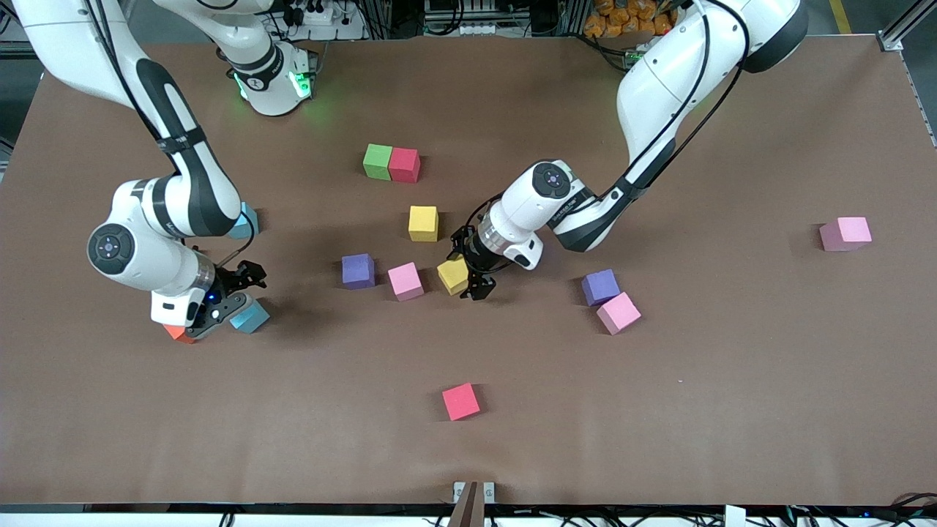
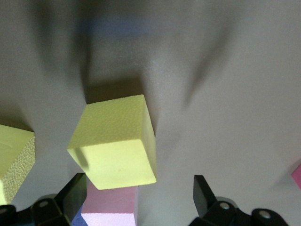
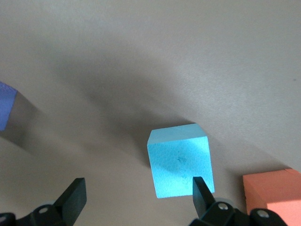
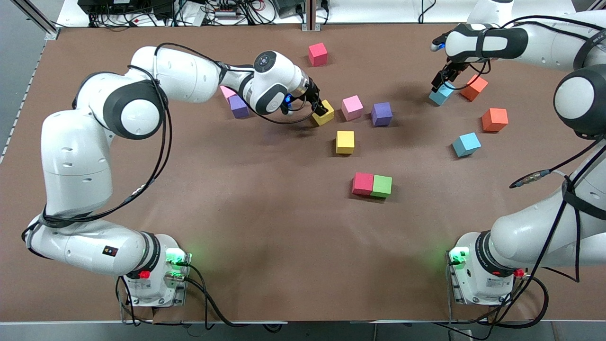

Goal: Form number 2 with 11 blocks
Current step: 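Reach the cyan cube with the right gripper while the left gripper reaches the yellow cube, then grasp the cyan cube with the right gripper while the left gripper grasps the yellow cube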

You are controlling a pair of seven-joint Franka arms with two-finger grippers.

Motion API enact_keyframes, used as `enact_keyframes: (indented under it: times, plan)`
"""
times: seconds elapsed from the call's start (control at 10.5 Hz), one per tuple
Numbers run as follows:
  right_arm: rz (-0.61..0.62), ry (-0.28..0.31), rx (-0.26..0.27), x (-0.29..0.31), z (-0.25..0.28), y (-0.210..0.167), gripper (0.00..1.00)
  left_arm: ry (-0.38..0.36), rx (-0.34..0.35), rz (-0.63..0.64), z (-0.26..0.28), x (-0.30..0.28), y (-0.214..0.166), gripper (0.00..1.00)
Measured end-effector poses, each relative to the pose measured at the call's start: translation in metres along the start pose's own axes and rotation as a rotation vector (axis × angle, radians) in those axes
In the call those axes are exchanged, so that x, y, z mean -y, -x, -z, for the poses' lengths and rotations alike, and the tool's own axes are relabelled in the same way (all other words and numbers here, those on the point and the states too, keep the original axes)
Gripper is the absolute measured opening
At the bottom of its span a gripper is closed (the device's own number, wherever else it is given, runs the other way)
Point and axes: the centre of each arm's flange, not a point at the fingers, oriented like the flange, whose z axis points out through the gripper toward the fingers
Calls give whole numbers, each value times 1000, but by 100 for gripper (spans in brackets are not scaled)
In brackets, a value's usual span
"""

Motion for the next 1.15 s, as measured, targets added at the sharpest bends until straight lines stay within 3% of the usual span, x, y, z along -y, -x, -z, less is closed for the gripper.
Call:
enact_keyframes:
  times: [0.29, 1.15]
  plan:
    - [63, 47, 36, -4, -11, -2, 100, -3, 2, 25, -4, 0, -5, 100]
    - [66, 68, 15, -26, -38, -14, 100, -1, 22, 27, -7, 4, -4, 100]
